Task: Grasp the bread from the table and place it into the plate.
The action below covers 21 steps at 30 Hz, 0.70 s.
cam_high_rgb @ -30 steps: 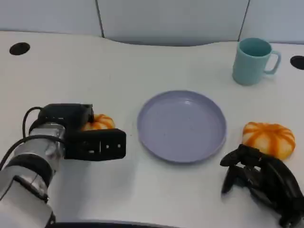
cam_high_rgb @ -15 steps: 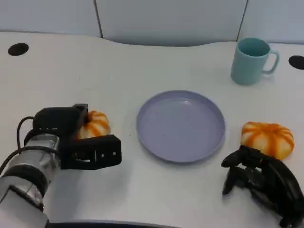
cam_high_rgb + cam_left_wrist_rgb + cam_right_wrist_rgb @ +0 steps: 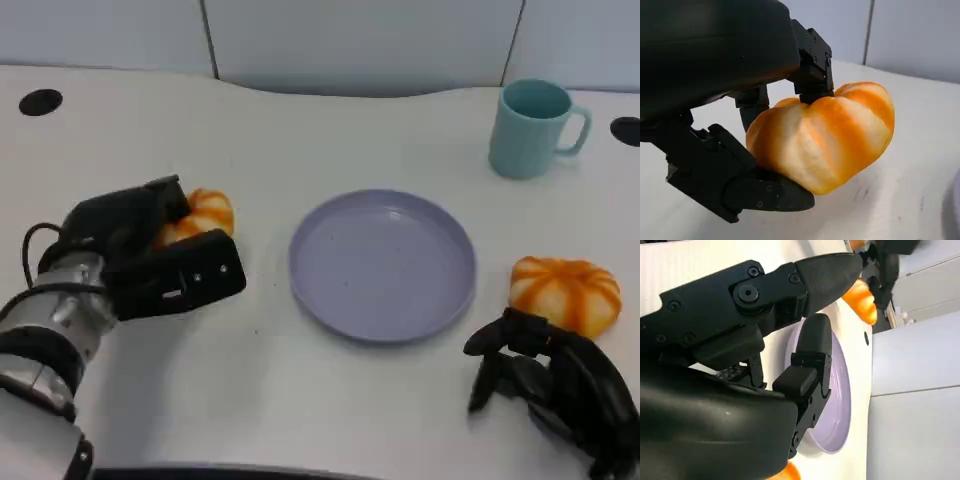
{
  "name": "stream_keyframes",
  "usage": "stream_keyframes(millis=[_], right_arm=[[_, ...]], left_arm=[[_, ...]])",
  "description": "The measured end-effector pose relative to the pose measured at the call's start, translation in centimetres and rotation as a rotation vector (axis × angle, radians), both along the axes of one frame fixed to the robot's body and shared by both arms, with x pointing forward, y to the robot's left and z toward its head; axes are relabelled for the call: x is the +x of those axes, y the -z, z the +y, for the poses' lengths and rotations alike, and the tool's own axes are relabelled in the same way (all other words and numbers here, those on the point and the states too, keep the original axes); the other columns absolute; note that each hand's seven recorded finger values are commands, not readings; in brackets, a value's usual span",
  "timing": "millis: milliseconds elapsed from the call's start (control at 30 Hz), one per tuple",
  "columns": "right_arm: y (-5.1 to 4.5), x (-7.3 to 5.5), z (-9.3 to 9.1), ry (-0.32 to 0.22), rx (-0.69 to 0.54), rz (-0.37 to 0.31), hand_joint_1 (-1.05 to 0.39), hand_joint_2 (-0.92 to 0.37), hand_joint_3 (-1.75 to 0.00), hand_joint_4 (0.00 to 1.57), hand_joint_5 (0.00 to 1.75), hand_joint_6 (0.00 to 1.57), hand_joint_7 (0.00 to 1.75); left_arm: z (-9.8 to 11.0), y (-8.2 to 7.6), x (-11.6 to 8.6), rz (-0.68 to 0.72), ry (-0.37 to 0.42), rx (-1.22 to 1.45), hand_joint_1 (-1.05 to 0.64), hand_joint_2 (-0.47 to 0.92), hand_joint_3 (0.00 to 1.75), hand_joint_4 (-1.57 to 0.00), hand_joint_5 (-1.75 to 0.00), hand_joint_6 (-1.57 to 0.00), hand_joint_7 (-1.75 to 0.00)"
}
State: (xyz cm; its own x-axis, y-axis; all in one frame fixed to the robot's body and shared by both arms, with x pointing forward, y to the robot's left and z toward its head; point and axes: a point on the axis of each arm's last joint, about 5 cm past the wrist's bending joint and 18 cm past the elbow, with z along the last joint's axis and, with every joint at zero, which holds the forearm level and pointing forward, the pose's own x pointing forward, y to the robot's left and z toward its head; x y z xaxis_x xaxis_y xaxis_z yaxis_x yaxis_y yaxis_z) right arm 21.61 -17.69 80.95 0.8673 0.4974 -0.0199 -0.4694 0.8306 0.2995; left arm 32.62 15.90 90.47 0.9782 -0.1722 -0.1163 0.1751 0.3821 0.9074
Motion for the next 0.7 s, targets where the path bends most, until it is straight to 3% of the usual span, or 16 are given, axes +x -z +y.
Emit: stream_keyframes(millis=[300,467,700], right_arm=[[0.03,0.1,0.1,-0.004,0.007,0.003,-0.55,-0.92,-0.13,0.65,1.61,0.73,1.04],[-0.01,0.2,0.1,-0.003,0.018,0.015,-0.52,-0.92,-0.13,0.65,1.62,0.72,1.04],[0.0,0.1,0.1,-0.003,0.005,0.006,-0.53,-0.92,-0.12,0.64,1.61,0.72,1.04]], left_arm=[[-1.5,-2.0,0.8,-0.147,0.135,-0.024,-0.12,0.63,0.65,-0.82,-1.75,-0.63,-1.75],[-3.3,-2.6,0.9,-0.196,0.244,-0.034,-0.15,0.63,0.66,-0.82,-1.75,-0.62,-1.75],[-5.6,-2.6,0.7,-0.218,0.327,-0.031,-0.16,0.55,0.88,-0.92,-1.75,-0.7,-1.75]])
